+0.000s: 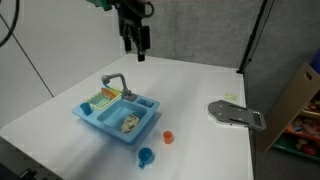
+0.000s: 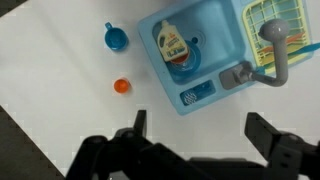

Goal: Move the orange cup to the right side of the blue cup

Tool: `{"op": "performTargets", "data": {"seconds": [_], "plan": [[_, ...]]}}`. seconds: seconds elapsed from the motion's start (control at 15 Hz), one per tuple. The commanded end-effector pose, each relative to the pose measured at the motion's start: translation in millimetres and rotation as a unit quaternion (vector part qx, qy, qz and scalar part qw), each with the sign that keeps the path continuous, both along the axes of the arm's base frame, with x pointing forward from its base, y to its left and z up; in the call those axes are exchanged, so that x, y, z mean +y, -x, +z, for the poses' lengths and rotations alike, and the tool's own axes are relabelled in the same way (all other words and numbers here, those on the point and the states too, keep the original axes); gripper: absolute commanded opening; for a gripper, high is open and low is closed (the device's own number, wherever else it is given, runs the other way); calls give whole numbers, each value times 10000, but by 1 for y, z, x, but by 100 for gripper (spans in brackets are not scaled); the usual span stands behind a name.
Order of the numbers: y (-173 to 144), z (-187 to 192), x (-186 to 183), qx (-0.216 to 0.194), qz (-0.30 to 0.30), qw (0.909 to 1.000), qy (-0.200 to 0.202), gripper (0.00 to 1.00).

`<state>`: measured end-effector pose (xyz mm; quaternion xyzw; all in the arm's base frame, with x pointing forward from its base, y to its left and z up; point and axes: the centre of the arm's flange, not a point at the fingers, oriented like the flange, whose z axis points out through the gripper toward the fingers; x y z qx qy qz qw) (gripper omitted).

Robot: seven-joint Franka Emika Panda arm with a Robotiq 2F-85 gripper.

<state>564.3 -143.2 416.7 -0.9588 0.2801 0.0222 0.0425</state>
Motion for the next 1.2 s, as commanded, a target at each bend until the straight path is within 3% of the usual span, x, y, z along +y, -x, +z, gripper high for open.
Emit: {"op": "performTargets", "data": {"seconds": [0.0,0.47,1.13], "plan": [[-29,-15,-19,-182,-205,9996,36,100],[-53,-72,-51,7,-328,9992,212,100],[-56,-180,-107,451,-693,9956,445,100]]}}
